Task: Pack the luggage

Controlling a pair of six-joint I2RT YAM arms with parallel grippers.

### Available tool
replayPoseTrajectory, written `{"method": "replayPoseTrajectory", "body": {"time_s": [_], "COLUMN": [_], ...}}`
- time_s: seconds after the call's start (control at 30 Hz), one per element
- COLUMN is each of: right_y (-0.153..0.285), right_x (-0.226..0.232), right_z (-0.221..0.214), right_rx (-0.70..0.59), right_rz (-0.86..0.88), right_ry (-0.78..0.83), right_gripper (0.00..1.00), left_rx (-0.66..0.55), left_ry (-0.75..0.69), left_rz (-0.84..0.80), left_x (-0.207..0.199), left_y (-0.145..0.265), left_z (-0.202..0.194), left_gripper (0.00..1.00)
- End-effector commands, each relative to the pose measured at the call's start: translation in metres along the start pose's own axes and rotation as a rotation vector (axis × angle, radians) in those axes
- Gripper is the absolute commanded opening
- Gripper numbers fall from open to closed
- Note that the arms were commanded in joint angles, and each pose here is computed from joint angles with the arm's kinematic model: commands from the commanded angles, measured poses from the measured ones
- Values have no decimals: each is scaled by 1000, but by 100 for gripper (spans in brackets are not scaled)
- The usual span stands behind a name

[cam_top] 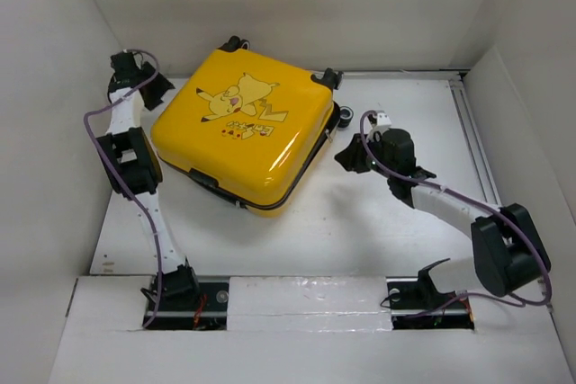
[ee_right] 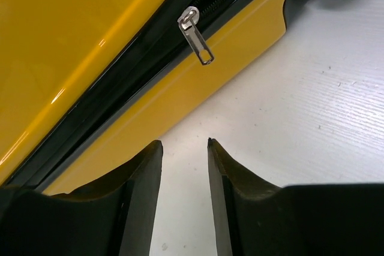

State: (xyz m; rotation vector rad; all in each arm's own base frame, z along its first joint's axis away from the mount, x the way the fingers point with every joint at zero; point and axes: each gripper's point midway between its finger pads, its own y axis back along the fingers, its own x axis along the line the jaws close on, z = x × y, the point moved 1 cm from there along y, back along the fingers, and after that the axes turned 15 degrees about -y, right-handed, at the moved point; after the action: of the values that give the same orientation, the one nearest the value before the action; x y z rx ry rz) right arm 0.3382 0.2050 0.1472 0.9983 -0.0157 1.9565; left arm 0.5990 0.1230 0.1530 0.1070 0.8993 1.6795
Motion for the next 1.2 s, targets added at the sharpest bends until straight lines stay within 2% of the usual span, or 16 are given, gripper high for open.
{"method": "replayPoseTrajectory", "body": {"time_s": [0.0, 0.03, 0.1, 0.13, 0.17, 0.2, 0.27, 0.3, 0.33, 0.4, 0.47, 0.5, 0.63, 0.73, 0.9, 1.17], "right_y": [-15, -19, -33, -40, -40, -45, -50, -55, -64, -72, -82, -84, -89, -87, -79, -77], "right_x": [18, 24, 15, 10, 14, 7, 4, 1, -11, -13, -20, -18, -1, 17, 39, 42], "right_z": [29, 42, 45, 52, 59, 58, 71, 71, 67, 69, 58, 56, 32, 19, 10, -12], "right_rx": [-93, -110, -99, -101, -107, -92, -104, -95, -64, -19, 35, 51, 121, 150, 176, 238], "right_rz": [54, 68, 46, 40, 57, 50, 56, 49, 35, 54, 59, 74, 104, 127, 177, 172], "right_ry": [1, 5, 6, 1, 3, -5, 1, 7, 10, 14, 12, 20, 58, 105, 144, 156], "right_gripper": [43, 43, 44, 44, 44, 44, 45, 47, 47, 47, 47, 47, 47, 47, 47, 47], "left_rx": [172, 237, 204, 216, 259, 223, 245, 249, 196, 221, 178, 219, 184, 147, 16, -91], "left_ry": [-10, 11, -3, 20, 46, 47, 94, 102, 108, 159, 172, 192, 164, 156, 121, 73], "left_rz": [-187, -204, -252, -304, -312, -353, -360, -386, -417, -427, -469, -457, -534, -563, -685, -741], "left_x": [-44, -43, -68, -84, -89, -99, -102, -110, -113, -113, -117, -105, -122, -127, -156, -167], "left_y": [2, 0, 6, 12, 19, 22, 38, 46, 51, 73, 85, 92, 137, 159, 215, 271], "left_z": [-63, -97, -106, -125, -142, -141, -168, -178, -174, -205, -212, -237, -257, -256, -223, -196], "left_gripper": [55, 55, 55, 55, 55, 54, 54, 54, 54, 52, 52, 52, 51, 51, 51, 50]}}
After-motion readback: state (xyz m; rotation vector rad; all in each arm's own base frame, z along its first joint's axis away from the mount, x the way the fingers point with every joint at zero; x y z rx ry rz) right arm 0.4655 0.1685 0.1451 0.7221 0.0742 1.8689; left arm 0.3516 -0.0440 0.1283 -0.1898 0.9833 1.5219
